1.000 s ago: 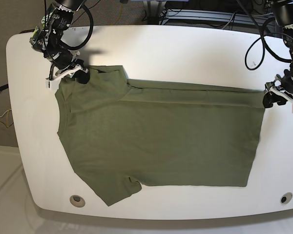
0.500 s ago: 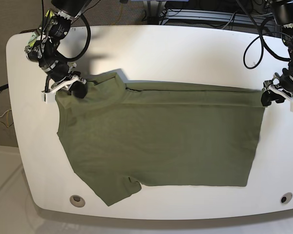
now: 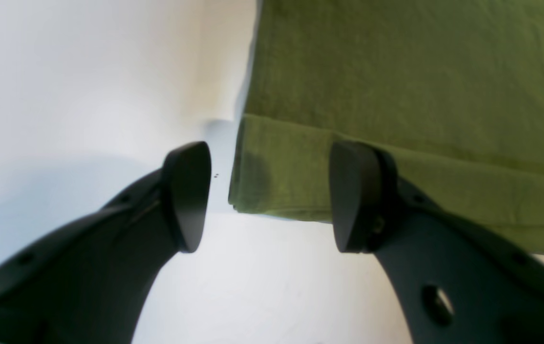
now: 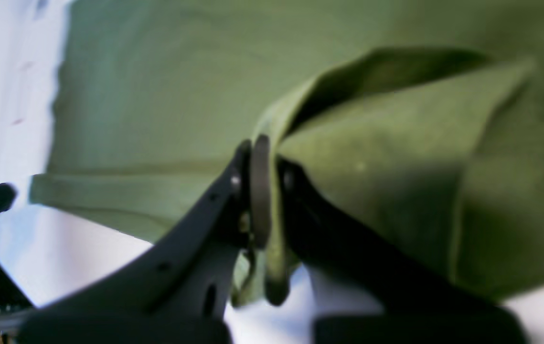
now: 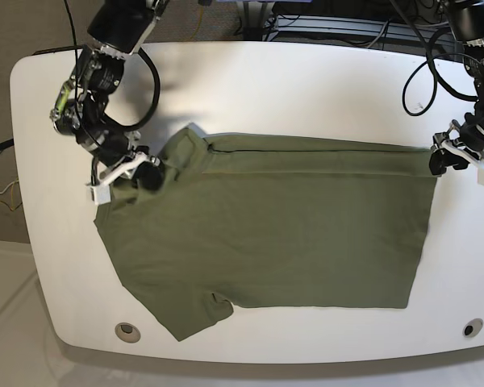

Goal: Fold the T-shirt properly
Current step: 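Drag the gripped sleeve with the right gripper across the shirt body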

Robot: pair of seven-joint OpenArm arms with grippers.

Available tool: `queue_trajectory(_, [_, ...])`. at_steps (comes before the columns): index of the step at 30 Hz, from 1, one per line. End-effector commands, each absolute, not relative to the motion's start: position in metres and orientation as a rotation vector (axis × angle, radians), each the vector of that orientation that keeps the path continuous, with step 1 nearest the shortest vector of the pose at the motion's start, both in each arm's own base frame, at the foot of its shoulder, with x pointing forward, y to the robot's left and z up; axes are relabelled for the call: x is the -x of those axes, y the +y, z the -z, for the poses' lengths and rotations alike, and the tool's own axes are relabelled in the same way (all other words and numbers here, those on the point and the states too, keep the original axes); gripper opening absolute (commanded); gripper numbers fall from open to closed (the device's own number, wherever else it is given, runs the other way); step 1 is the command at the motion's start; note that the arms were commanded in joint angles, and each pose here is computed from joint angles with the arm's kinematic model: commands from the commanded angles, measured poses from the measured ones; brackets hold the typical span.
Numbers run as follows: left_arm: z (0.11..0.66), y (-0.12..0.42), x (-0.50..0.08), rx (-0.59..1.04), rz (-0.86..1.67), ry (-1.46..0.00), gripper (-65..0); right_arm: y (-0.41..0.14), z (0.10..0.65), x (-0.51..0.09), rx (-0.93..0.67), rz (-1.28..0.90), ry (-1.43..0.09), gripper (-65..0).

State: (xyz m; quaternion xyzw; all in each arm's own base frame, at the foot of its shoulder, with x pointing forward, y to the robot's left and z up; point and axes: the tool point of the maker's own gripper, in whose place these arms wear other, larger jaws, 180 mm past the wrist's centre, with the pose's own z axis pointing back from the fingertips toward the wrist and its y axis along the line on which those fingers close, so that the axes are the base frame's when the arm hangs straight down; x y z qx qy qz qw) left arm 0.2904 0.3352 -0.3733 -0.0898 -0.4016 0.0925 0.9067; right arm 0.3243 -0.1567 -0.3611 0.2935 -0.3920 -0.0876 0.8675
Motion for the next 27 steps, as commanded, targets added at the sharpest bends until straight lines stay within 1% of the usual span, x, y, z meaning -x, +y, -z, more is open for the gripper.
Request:
queue_trajectory(1, [0.357,0.342,-0.3,0.173,-0.179,-0.88,-27.7,-0.16,0.351,-0.335,-0.618,0.168,-0.858,-65.0])
queue_trajectory(12, [0.355,0.342,-0.302,0.176,-0.176,-0.887,-27.5,-0.143,0.352,-0.351,-0.66,0.132,-0.839,-65.0])
queue_trajectory(14, [0.36,0.341,-0.298,0.175,-0.177,-0.87,-28.0,-0.131,0.341,-0.366,-0.685,0.103,-0.858,-65.0])
queue_trajectory(18, [0.36,0.341,-0.298,0.176,-0.177,-0.871,-28.1,-0.125,0.335,-0.378,-0.703,0.089,-0.861,-65.0])
queue_trajectory(27, [0.362,0.34,-0.294,0.177,-0.17,-0.859,-28.3,-0.121,0.319,-0.404,-0.738,0.083,-0.874,-65.0])
